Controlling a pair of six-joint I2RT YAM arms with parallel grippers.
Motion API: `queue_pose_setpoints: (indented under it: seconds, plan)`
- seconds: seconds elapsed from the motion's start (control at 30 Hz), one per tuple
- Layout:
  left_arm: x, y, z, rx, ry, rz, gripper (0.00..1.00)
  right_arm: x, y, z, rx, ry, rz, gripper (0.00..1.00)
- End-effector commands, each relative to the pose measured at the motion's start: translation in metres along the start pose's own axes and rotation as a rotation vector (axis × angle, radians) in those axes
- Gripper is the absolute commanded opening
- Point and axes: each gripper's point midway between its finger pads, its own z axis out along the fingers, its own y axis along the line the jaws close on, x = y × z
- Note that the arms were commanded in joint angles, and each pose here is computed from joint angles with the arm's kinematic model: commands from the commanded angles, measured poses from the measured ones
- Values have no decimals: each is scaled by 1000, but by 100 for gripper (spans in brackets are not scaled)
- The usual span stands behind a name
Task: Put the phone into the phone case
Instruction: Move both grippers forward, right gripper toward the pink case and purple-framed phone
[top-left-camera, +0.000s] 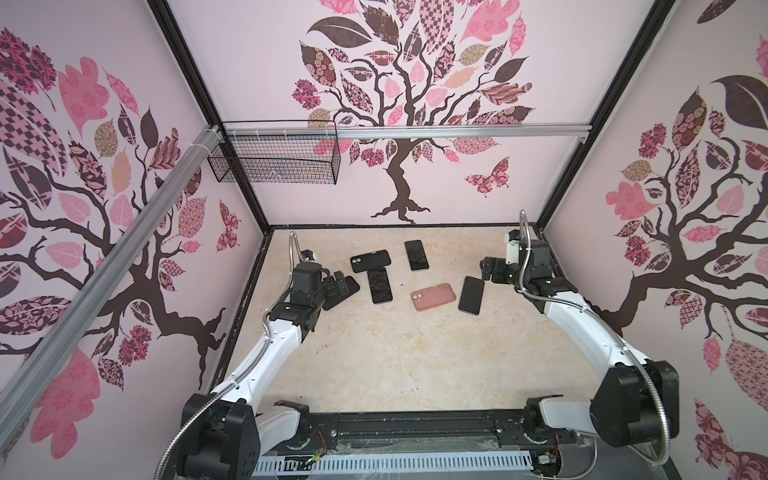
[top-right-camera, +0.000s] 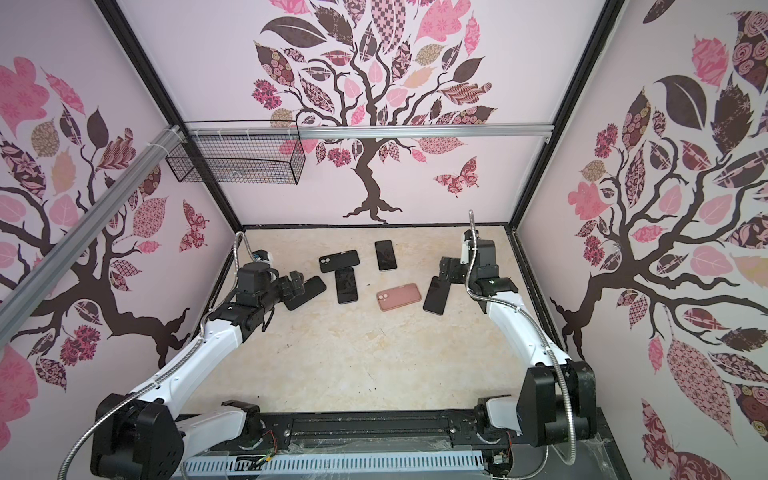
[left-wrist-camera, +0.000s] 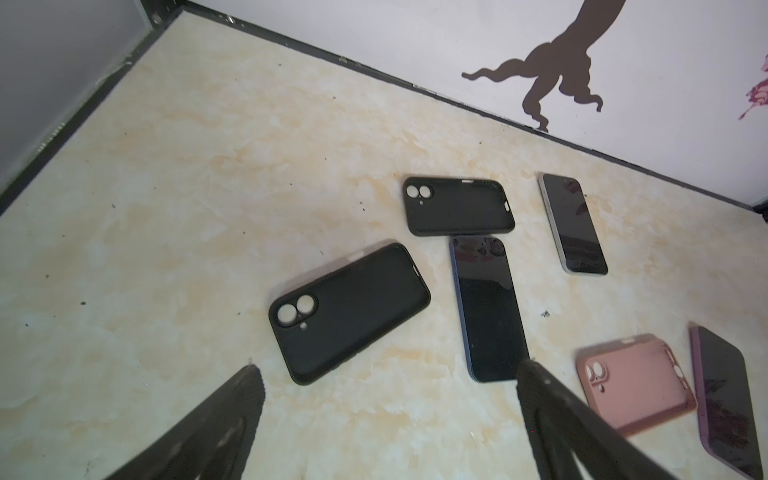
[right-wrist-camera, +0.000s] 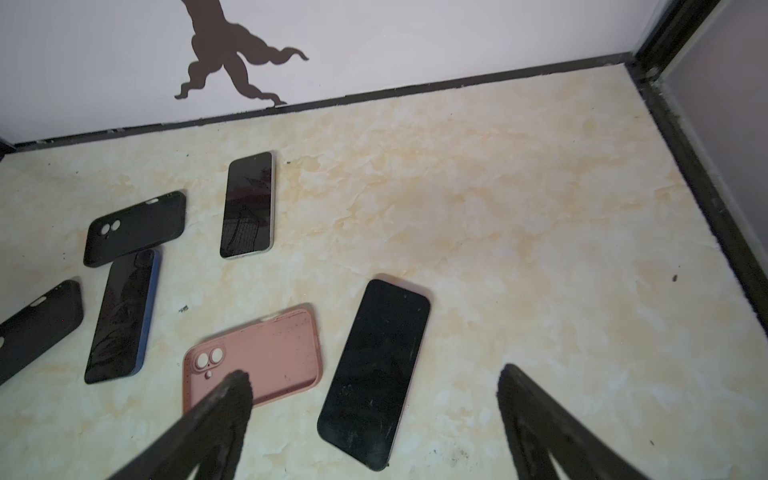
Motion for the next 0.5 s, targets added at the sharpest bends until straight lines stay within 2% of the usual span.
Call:
queue_pose_setpoints:
  seconds: [0.0, 0.13, 0.47]
  plan:
    - [-12, -7, -15, 16, 5, -14, 98, 16, 13, 13, -36, 118, -20, 94]
    - [-7, -6, -20, 19, 26, -11, 98, 30, 35, 30, -155, 212, 3, 84]
    - [-9, -7, -48, 36, 30, -8, 98, 53, 41, 69, -141, 318, 10, 69]
